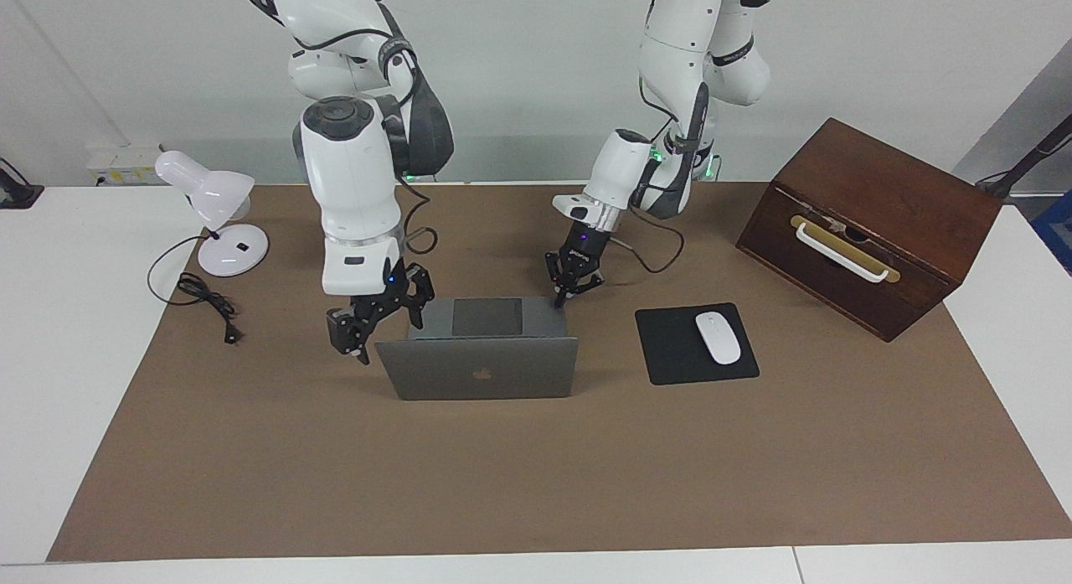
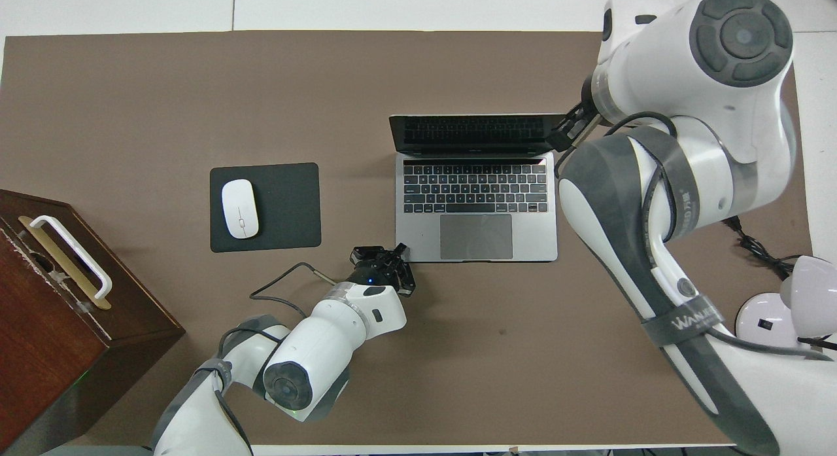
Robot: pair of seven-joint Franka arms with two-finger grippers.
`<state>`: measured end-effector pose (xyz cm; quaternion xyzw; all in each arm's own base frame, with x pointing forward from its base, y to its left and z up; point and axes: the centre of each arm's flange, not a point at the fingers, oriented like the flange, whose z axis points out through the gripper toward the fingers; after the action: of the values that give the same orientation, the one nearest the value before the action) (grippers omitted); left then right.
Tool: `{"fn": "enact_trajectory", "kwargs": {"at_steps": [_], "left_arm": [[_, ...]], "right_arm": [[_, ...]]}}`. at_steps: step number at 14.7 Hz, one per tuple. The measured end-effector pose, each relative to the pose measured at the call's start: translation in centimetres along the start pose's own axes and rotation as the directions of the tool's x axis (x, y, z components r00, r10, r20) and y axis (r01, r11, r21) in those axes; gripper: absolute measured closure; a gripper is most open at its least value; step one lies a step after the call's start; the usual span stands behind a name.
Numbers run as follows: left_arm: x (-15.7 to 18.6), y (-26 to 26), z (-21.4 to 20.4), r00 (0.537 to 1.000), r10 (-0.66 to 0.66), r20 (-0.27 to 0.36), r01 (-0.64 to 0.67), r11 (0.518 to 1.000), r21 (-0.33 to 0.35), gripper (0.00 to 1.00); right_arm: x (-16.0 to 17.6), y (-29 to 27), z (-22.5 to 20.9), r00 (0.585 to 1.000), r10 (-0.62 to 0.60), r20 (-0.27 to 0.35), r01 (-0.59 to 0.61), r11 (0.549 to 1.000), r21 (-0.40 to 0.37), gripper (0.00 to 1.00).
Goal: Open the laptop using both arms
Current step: 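Withdraw the right gripper from the lid while the left gripper releases the base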
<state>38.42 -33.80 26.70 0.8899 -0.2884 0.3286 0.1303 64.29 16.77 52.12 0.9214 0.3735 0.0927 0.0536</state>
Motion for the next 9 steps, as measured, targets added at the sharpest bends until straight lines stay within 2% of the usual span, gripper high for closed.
{"fn": "enact_trajectory", "kwargs": {"at_steps": [2, 5, 9], "left_arm": [[0.4, 0.0, 0.2, 0.999, -0.035, -0.006, 0.035, 0.999, 0.007, 0.99], [1.8, 0.2, 0.5, 0.997, -0.069, -0.029, 0.069, 0.998, 0.004, 0.99], [5.1, -0.3, -0.2, 0.994, -0.102, 0.028, 0.102, 0.995, 0.005, 0.99]], "right_arm": [[-0.9, -0.5, -1.9, 1.000, 0.017, 0.020, -0.018, 0.999, 0.044, 0.00], [-2.9, -0.9, -4.3, 0.994, 0.071, 0.085, -0.078, 0.993, 0.085, 0.00], [-5.4, -1.0, -6.4, 0.969, 0.169, 0.179, -0.190, 0.976, 0.107, 0.00]]}}
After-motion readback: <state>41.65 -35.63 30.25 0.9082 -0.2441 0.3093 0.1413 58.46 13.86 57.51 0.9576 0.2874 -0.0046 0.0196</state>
